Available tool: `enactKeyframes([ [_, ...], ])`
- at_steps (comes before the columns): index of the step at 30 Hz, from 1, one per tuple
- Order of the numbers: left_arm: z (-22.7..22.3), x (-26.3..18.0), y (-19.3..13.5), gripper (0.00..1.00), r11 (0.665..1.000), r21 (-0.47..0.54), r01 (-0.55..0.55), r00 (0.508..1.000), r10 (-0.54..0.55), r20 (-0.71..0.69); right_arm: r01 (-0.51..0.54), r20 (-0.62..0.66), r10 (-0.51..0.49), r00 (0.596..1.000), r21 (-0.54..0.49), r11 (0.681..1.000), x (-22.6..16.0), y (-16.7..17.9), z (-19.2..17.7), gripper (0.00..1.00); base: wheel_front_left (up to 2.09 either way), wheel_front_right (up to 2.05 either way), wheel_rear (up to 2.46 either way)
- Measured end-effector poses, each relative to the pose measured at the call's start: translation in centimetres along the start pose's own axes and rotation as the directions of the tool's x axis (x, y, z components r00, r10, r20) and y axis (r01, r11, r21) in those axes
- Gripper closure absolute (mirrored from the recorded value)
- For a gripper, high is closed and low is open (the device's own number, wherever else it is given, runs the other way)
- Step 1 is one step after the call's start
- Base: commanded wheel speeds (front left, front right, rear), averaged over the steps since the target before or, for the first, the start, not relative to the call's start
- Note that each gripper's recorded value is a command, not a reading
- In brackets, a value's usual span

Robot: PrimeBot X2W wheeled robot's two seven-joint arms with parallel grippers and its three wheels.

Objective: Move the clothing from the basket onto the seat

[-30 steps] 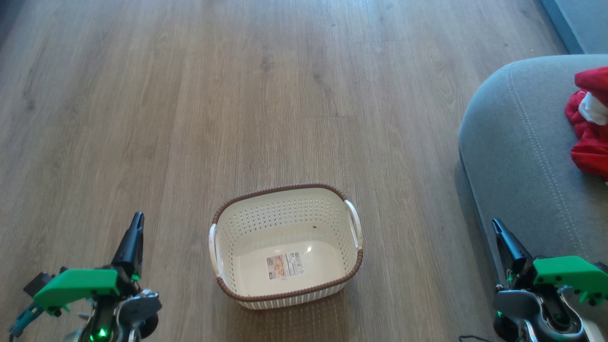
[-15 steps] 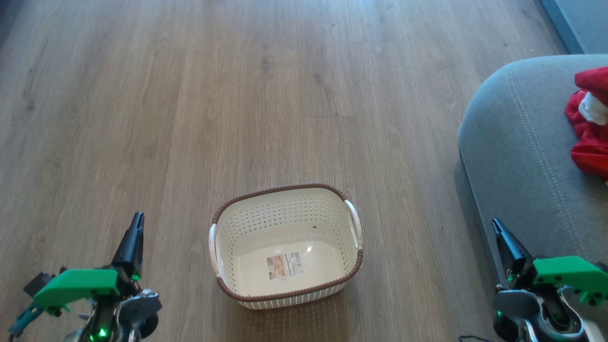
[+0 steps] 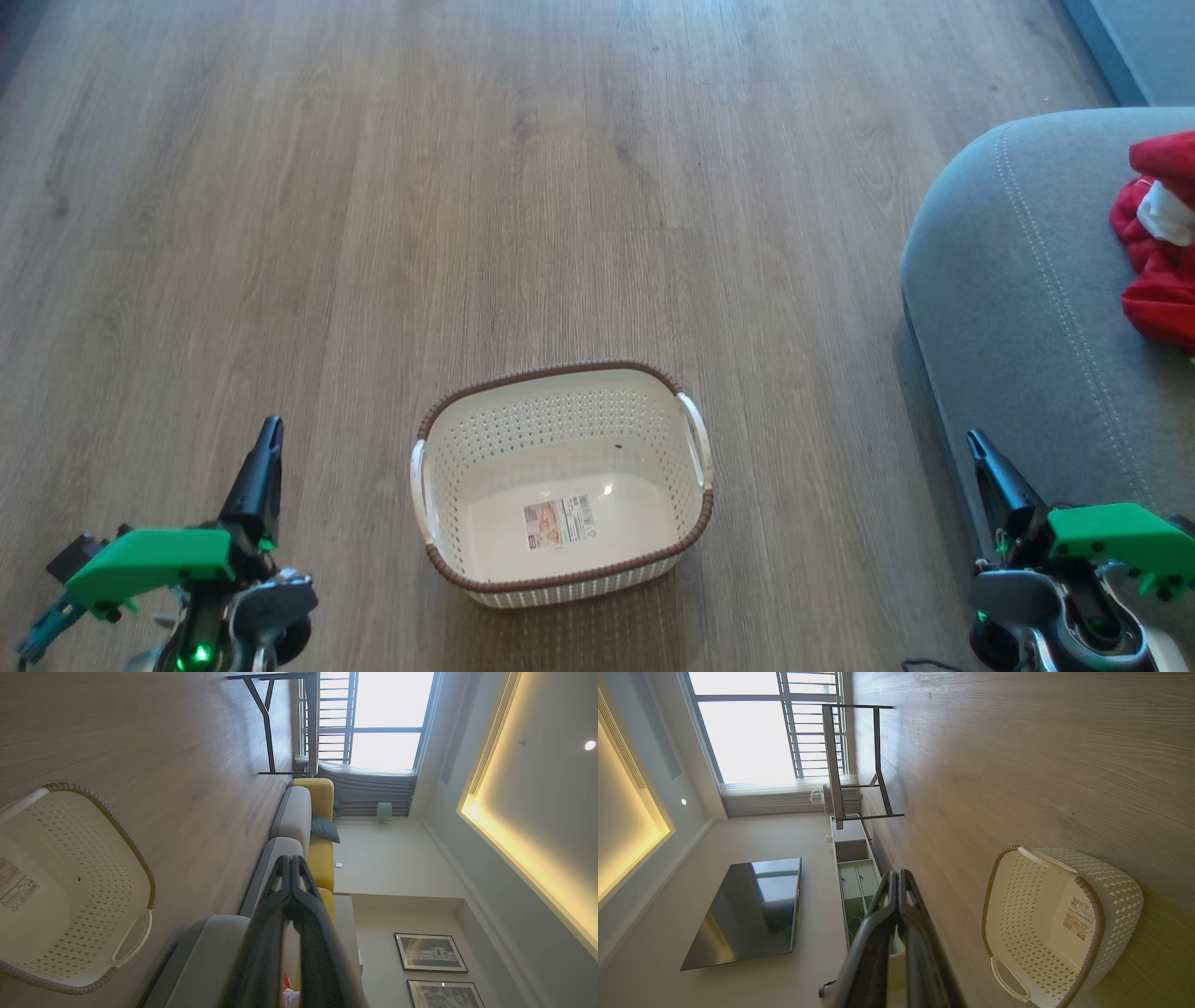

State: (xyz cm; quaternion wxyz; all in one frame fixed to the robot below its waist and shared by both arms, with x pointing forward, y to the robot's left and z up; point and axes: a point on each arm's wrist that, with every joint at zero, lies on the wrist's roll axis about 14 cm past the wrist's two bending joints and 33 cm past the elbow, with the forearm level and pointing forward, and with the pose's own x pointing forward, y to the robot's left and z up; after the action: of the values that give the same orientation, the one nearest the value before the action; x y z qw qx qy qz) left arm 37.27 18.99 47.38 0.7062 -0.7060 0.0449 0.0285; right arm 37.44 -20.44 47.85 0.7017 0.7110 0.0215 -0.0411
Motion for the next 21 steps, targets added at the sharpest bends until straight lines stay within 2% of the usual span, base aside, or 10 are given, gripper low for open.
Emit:
enactKeyframes([
  [21,0.00,0.00,0.00,1.00,1.000,0.000,0.000,1.000,0.000,0.000,0.000,0.000,0.000,1.000,0.000,1.000,0.00,0.00,0.00,1.00,0.00,0.00,0.00],
])
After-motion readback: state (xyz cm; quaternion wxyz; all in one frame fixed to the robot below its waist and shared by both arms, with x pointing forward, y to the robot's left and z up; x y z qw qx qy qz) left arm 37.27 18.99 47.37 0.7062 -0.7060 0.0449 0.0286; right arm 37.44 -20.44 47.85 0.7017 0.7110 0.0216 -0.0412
